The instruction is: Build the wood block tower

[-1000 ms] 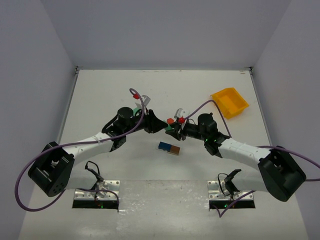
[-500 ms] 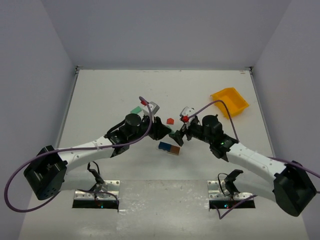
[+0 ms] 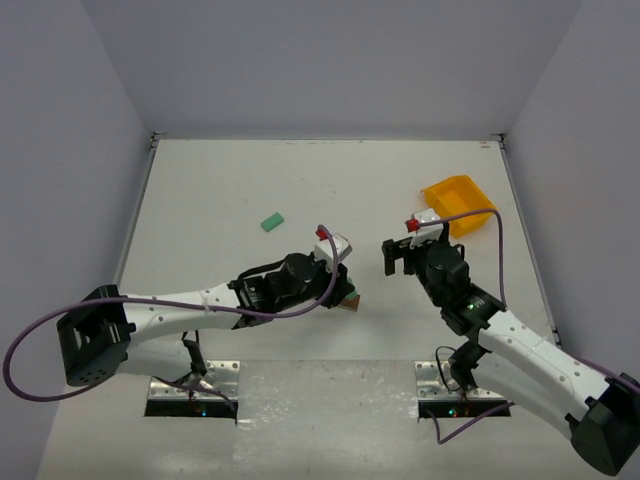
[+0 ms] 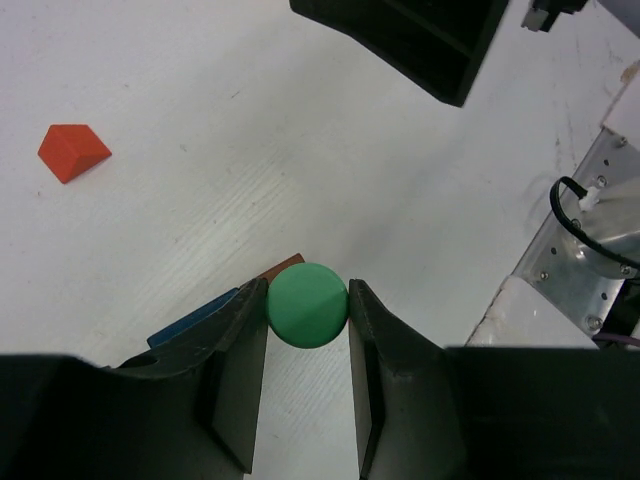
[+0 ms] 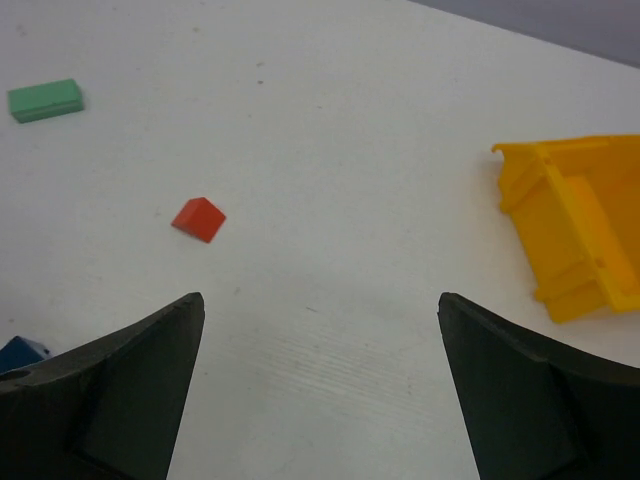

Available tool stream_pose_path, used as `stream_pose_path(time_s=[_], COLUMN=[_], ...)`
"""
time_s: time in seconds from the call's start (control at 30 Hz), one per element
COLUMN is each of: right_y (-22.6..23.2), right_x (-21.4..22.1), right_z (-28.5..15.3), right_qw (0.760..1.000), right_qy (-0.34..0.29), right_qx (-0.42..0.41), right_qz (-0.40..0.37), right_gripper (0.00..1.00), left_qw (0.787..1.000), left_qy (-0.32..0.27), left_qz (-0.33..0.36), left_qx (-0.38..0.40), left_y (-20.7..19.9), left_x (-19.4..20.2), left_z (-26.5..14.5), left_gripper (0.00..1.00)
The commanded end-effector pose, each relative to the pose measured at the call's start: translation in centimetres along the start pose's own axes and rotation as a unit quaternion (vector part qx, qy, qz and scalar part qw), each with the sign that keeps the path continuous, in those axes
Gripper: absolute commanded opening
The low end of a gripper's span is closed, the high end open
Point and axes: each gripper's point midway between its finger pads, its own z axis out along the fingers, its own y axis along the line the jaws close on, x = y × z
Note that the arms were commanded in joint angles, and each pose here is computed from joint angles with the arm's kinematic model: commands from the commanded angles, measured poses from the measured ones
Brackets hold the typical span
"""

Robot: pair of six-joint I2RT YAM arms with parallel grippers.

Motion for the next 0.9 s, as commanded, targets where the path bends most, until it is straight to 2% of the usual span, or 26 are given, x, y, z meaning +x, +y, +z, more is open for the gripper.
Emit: stream_pose_path(time_s=[0.0,0.23,0.87], right_y=[-2.9,-3.0,-3.1], right_x=[0.3,0.6,1.3], right_z=[0.2,0.6,1.5], right_qw=[0.996,0.995,0.994], right_qy=[0.011,0.021,0.045], right_qx=[0.092,0.097,0.101], right_qz=[0.019,0.014,0.003], right_gripper=[0.99,0.99,0.99], left_qw=[0.998,0.994,0.993], left_qy=[-0.019,-0.011,0.013], left_qz=[0.039,0.062,0.067], left_qx=[-0.035,-0.085,-0.094], left_y=[-0.3,0.9,1.0], left_x=[-1.3,-0.9,0.4], left_z=[0.4,1.1,2.8], left_gripper=[0.00,0.00,0.00])
